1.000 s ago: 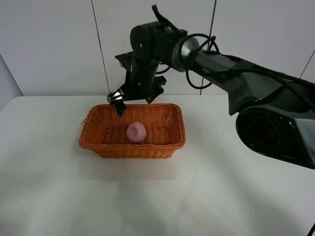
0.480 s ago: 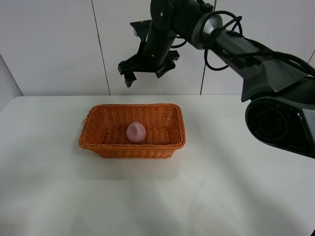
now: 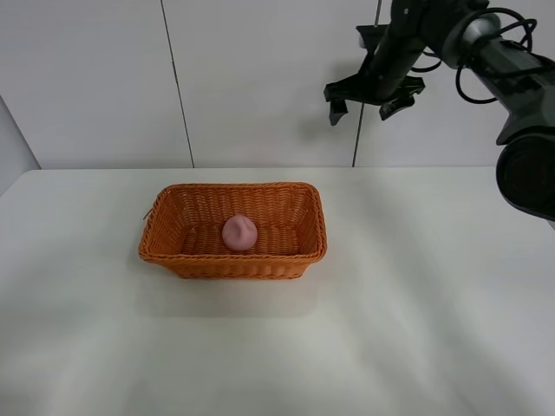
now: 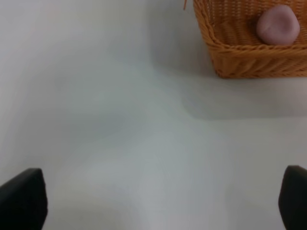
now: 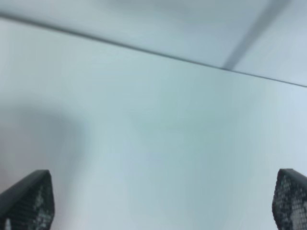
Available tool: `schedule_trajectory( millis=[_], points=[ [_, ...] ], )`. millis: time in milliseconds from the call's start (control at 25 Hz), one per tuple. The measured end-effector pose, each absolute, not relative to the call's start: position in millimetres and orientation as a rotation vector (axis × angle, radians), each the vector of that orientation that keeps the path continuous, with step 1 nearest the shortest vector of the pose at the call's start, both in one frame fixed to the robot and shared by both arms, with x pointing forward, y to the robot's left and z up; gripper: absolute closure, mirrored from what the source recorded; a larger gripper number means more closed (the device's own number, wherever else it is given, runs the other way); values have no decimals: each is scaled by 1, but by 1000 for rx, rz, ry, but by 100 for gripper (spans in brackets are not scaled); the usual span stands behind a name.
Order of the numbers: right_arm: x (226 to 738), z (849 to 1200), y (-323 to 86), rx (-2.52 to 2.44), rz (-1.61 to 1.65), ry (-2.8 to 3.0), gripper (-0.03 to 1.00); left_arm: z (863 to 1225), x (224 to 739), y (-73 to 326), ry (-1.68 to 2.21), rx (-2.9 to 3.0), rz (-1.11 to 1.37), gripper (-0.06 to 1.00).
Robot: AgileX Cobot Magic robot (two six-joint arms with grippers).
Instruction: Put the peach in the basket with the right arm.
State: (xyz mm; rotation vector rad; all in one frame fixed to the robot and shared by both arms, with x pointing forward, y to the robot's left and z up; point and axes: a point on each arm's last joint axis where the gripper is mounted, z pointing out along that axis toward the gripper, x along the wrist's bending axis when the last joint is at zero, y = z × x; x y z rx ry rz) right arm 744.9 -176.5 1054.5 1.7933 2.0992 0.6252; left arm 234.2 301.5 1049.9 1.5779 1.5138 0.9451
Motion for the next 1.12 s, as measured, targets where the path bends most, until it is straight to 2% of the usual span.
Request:
schedule_trajectory(
  millis=[160, 320, 760, 920, 1120],
  points=[
    [755, 1055, -228, 1885, 599, 1995, 27, 1050, 234, 302, 1514, 1578, 945, -5],
    [758, 1055, -255, 1934, 589, 1940, 27, 1050, 234, 302, 1514, 1578, 945, -5],
    [744, 1054, -261, 1951, 500, 1968, 27, 1050, 234, 302, 1514, 1578, 945, -5],
    [717, 1072, -266, 1947, 439, 1987, 27, 1050, 234, 302, 1514, 1578, 945, -5],
    [659, 1092, -270, 1969, 373, 2036, 27, 1050, 234, 302, 1514, 1578, 945, -5]
  ],
)
